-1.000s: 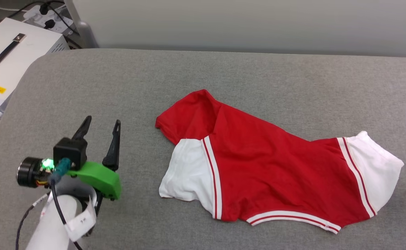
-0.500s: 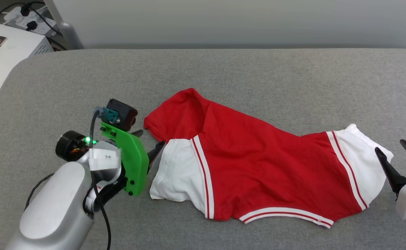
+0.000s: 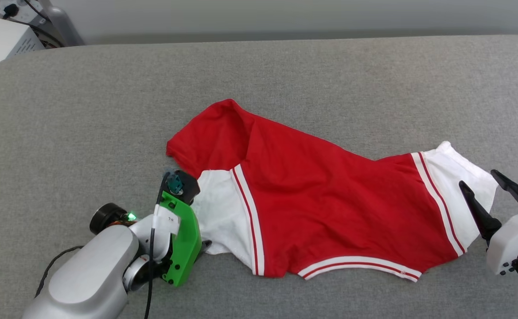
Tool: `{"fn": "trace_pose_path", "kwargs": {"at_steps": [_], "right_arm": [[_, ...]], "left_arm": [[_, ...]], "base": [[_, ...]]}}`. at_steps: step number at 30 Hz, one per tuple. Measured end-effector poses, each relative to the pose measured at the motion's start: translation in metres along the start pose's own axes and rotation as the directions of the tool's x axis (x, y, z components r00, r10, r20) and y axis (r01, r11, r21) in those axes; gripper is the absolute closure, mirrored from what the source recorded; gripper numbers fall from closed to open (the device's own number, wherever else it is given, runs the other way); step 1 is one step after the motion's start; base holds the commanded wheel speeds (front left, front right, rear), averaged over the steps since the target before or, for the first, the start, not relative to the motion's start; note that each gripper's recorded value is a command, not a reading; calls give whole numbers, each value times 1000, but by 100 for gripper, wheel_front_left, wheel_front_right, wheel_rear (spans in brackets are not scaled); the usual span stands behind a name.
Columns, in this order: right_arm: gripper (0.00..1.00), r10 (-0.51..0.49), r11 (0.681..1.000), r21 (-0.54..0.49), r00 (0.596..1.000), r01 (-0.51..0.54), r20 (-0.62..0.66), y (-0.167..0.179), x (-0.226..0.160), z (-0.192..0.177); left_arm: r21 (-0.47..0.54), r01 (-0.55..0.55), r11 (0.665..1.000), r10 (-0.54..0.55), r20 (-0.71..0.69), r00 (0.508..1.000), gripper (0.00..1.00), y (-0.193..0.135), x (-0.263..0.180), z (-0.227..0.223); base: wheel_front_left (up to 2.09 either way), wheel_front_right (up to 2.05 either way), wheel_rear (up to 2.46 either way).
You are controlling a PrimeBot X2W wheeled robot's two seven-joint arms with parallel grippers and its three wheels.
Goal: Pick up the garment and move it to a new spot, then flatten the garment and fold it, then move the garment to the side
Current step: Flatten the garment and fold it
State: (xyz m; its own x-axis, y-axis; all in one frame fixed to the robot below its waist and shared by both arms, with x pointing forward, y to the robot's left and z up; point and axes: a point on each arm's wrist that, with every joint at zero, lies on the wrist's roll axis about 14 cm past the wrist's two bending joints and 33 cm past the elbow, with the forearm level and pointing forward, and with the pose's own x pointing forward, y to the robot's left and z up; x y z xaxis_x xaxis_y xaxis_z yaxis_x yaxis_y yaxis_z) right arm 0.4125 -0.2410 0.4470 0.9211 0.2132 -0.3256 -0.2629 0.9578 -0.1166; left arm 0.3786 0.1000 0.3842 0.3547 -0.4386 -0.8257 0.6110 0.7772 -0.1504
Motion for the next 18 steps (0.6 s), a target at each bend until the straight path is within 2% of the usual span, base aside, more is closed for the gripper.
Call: {"fn": "trace_pose_path", "kwargs": {"at_steps": [7,8,9,15,18], "right_arm": [[0,-12,1000,11,999,13,-48,-3,-3,-17],[0,-16,1000,11,998,16,-53,-4,-4,-19],[0,-19,1000,12,998,20,-55,-5,-5,-20],[0,-44,999,-2,999,44,-12,-15,-10,-6],[0,-70,997,-27,997,71,27,-29,-15,11]], "left_arm": [[30,12,999,-9,-97,995,0,7,19,-15],[45,14,999,-10,-98,995,66,7,20,-15],[53,14,998,-10,-87,996,100,7,21,-13],[13,-8,1000,8,49,999,100,14,10,3],[-3,-54,999,54,121,991,100,27,-7,10]], "base": [[0,0,0],[0,0,0],[0,0,0],[0,0,0],[0,0,0]]}}
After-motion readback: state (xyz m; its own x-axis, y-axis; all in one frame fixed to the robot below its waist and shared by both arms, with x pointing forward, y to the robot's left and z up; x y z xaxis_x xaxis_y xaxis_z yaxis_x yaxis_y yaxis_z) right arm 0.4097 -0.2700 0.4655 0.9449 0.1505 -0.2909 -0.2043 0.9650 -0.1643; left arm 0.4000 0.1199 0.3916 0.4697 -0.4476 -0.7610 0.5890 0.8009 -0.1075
